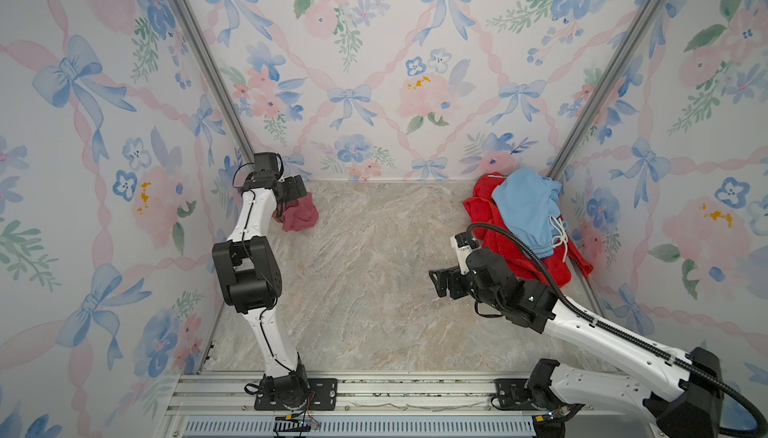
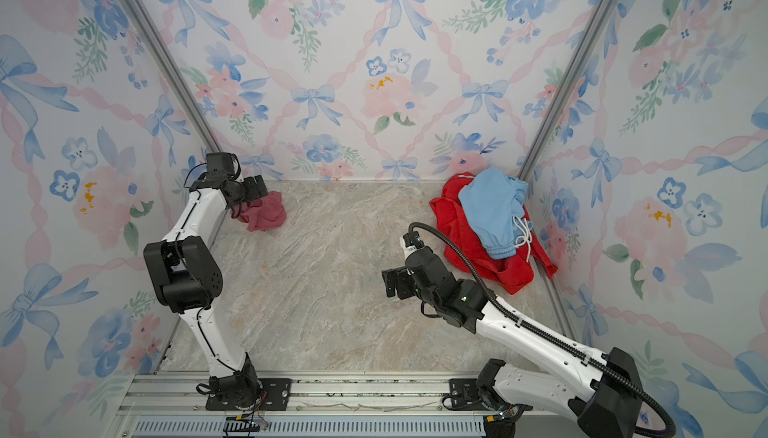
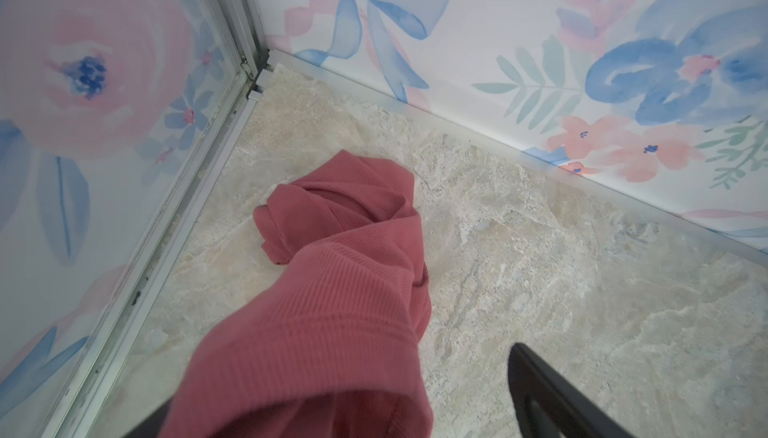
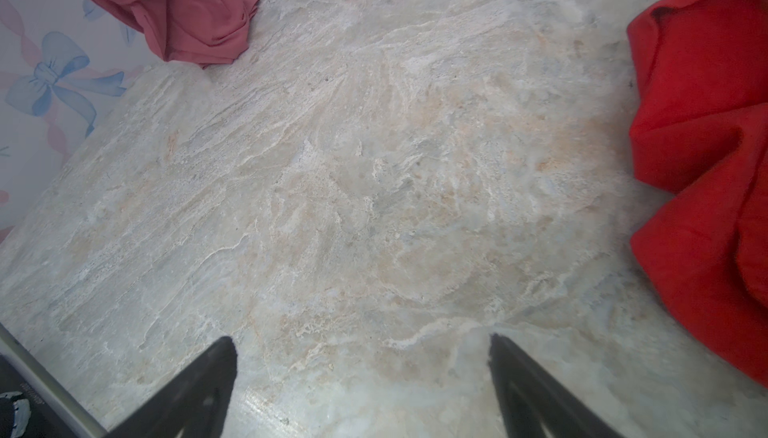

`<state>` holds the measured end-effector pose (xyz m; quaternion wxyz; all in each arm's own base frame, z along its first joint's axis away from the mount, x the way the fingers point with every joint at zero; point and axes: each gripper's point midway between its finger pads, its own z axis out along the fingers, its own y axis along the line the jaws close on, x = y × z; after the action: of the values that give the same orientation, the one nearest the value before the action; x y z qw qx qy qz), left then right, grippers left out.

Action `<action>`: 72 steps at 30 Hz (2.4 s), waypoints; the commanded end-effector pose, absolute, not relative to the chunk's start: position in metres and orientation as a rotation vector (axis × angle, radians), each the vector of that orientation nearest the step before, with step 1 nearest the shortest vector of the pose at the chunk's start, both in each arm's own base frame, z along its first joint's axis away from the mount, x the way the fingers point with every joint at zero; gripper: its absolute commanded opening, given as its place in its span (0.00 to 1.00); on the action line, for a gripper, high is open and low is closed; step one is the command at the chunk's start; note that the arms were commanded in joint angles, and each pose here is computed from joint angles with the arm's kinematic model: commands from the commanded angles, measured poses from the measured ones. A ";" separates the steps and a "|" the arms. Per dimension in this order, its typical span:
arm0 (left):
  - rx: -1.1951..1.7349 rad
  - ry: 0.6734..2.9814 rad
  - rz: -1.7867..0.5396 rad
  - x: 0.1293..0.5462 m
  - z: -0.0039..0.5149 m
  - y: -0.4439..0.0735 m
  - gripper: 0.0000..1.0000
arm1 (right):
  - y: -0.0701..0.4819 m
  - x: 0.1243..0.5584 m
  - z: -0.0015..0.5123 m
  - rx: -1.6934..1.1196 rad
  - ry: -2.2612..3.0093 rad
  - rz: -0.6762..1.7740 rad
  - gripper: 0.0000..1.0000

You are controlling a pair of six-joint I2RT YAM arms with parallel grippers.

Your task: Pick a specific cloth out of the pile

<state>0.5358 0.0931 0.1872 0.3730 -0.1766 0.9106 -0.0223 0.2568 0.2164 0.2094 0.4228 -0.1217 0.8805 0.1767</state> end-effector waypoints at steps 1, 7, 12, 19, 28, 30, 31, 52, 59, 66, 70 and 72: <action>-0.449 2.308 -0.082 0.537 0.188 0.089 0.98 | 0.189 0.260 0.202 -0.269 2.235 0.411 0.97; -0.451 2.410 -0.260 0.560 0.128 0.084 0.98 | 0.176 0.255 0.199 -0.230 2.251 0.428 0.97; -0.495 2.459 -0.482 0.580 0.095 0.082 0.98 | 0.172 0.248 0.190 -0.198 2.260 0.447 0.97; -0.520 2.576 -0.080 0.558 0.058 0.113 0.98 | 0.169 0.249 0.190 -0.189 2.257 0.432 0.97; -0.479 2.590 -0.058 0.549 0.061 0.116 0.68 | 0.189 0.253 0.189 -0.232 2.267 0.462 0.97; -0.485 2.570 -0.041 0.553 0.068 0.118 0.00 | 0.191 0.252 0.187 -0.235 2.272 0.460 0.97; -0.488 2.561 -0.027 0.554 0.072 0.120 0.00 | 0.191 0.251 0.186 -0.233 2.272 0.462 0.97; -0.436 2.528 0.241 0.556 0.094 0.123 0.60 | 0.185 0.250 0.189 -0.223 2.257 0.449 0.97; -0.422 2.511 0.320 0.552 0.105 0.119 0.71 | 0.185 0.250 0.190 -0.224 2.253 0.449 0.97; -0.373 2.508 0.413 0.552 0.110 0.119 0.98 | 0.184 0.249 0.187 -0.212 2.254 0.453 0.97; -0.332 2.485 0.461 0.550 0.124 0.110 0.98 | 0.183 0.248 0.184 -0.211 2.261 0.452 0.97; -0.343 2.479 0.457 0.552 0.126 0.111 0.98 | 0.183 0.248 0.183 -0.210 2.259 0.453 0.97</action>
<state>0.5550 0.1088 0.1026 0.2821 -0.1338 0.9375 0.1538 0.2499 0.1839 0.1849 0.3998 -0.0897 0.8948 0.1773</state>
